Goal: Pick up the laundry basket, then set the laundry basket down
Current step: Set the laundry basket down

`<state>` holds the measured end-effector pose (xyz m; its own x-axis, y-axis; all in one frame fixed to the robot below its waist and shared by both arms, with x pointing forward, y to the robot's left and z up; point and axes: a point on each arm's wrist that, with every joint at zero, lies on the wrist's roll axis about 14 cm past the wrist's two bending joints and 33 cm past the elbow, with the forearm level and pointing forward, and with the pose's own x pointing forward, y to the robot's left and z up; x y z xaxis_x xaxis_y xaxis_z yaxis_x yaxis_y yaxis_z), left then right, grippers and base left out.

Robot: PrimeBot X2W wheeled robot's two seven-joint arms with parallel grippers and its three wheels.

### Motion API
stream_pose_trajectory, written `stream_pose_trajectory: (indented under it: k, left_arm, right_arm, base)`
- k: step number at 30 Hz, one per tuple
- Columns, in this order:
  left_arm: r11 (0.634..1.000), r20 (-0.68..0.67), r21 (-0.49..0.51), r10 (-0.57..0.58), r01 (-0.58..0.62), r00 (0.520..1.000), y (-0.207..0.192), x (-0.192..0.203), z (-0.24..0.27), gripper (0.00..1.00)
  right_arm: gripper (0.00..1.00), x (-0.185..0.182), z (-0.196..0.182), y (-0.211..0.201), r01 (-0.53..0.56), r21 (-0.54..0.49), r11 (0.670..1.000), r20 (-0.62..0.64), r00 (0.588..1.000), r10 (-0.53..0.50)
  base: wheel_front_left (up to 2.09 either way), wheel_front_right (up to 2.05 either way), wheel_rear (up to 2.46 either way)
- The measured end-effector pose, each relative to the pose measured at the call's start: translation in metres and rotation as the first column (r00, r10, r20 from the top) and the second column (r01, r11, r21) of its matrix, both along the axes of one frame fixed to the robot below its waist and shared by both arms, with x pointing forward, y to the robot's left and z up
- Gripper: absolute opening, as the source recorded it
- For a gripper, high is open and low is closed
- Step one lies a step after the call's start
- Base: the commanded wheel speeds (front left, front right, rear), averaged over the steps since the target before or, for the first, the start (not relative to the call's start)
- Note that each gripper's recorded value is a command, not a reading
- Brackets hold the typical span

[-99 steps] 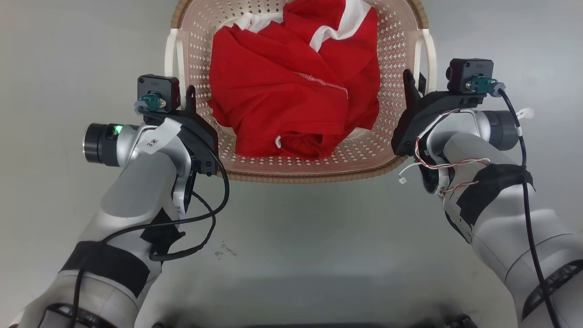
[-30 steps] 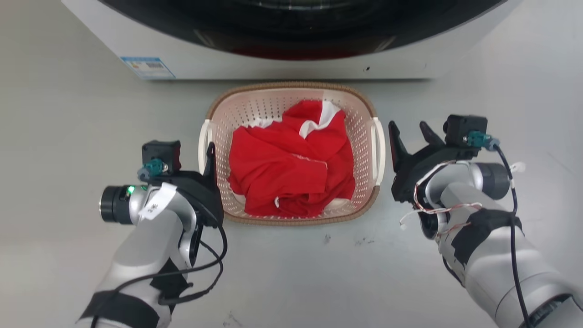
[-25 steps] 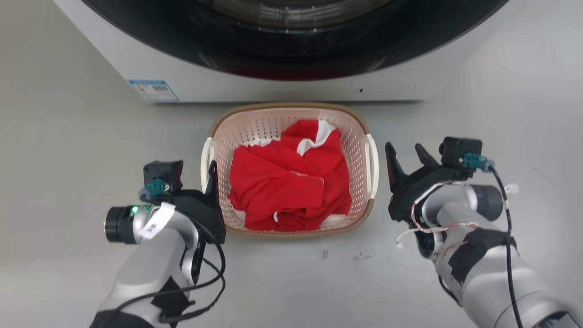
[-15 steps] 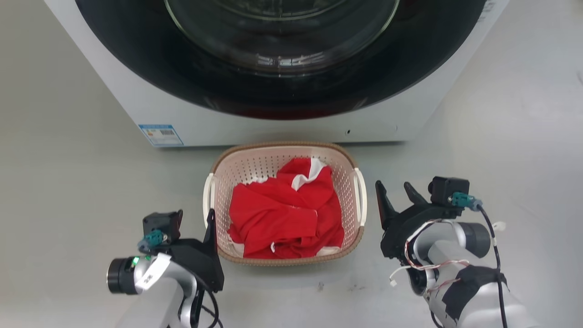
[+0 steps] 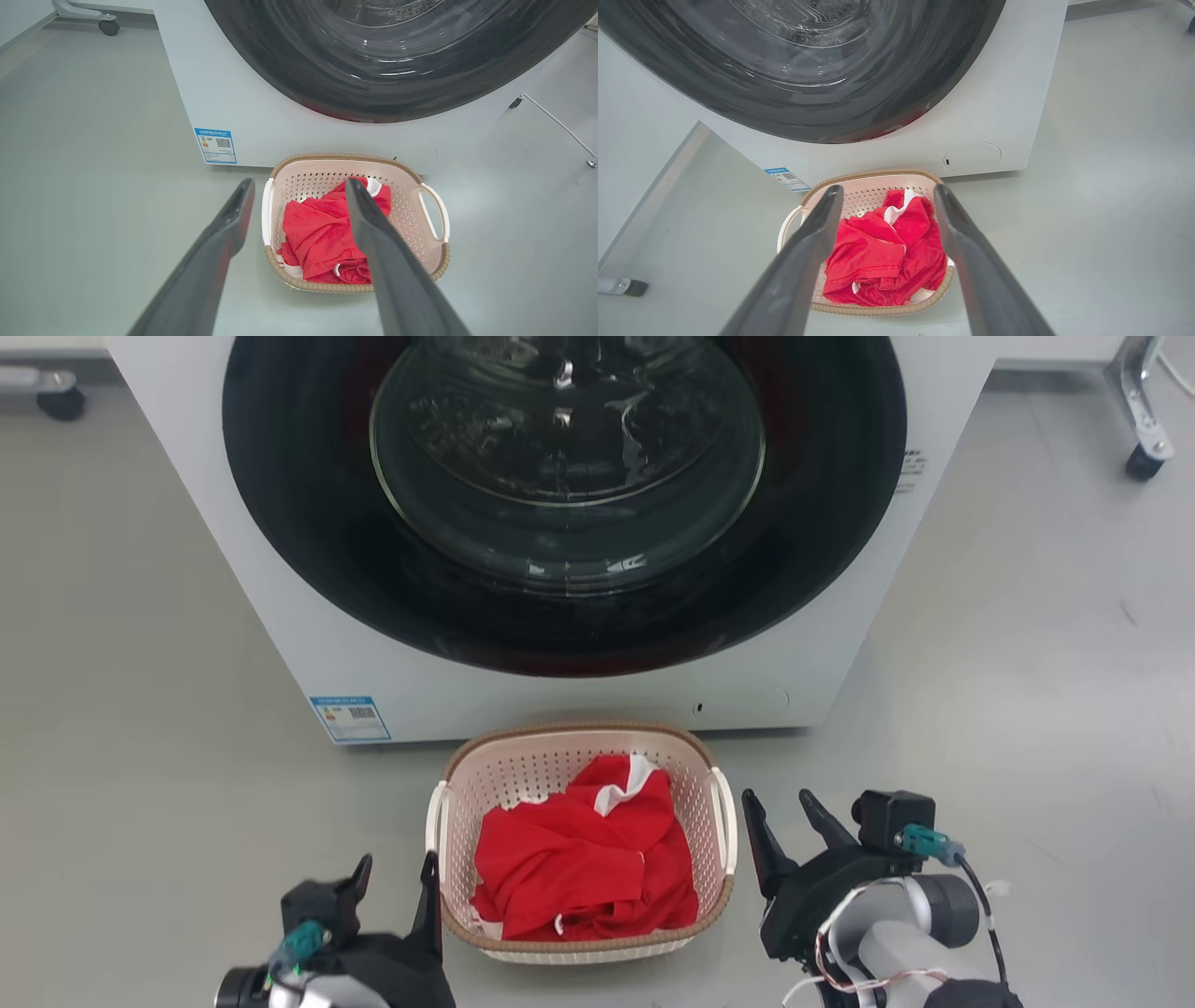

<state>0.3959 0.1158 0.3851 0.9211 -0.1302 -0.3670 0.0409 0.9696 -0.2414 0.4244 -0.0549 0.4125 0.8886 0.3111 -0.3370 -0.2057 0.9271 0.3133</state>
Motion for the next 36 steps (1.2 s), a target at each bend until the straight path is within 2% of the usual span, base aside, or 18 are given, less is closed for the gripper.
stream_pose_trajectory:
  k: [14,30,36]
  left_arm:
    - [1.000,0.151,-0.011,0.007,-0.005,0.988,0.007,-0.042,0.039,1.00]
    - [0.997,0.285,-0.027,0.075,-0.070,0.955,0.021,-0.051,0.079,1.00]
    - [0.995,0.304,-0.016,0.100,-0.100,0.947,0.028,-0.055,0.083,1.00]
  right_arm:
    - [1.00,-0.035,0.039,-0.013,0.026,0.022,0.999,0.160,0.987,-0.029]
    - [1.00,-0.051,0.077,-0.021,0.049,0.053,0.997,0.310,0.949,-0.063]
    - [1.00,-0.058,0.076,-0.038,0.108,0.041,0.993,0.320,0.941,-0.115]
  base:
    - [0.00,0.00,0.00]
    - [0.00,0.00,0.00]
    - [0.00,0.00,0.00]
